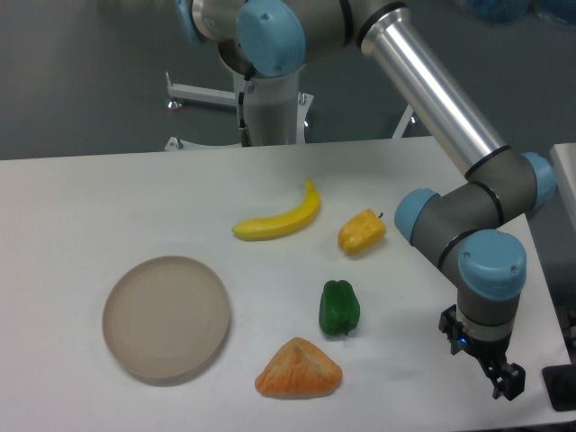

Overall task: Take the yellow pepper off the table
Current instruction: 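Move the gripper over the yellow pepper and lower toward it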

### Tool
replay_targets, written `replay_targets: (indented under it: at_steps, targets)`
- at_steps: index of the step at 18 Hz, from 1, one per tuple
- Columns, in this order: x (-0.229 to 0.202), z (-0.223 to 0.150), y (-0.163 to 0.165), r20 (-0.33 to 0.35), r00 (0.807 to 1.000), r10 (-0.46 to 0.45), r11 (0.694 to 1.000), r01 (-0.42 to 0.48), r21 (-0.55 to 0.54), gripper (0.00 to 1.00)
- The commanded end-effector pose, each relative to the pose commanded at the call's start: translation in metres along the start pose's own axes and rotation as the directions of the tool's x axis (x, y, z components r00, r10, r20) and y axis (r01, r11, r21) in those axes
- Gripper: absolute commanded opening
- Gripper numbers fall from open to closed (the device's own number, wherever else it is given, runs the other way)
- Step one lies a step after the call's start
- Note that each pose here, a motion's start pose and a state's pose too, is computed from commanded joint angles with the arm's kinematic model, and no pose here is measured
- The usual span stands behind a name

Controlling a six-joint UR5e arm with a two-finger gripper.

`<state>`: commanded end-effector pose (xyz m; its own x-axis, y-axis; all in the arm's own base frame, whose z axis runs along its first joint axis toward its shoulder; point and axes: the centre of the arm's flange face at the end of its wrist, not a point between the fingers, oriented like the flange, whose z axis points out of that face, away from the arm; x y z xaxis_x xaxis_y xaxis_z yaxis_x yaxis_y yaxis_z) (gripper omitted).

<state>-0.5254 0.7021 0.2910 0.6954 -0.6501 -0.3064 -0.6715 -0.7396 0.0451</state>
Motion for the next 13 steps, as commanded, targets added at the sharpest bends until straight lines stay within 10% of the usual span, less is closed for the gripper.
replay_targets:
  at_steps: [13]
  targets:
    - [0.036, -0.036, -0.012, -0.053, 0.999, -0.010, 1.000, 0.010, 0.003, 0.99]
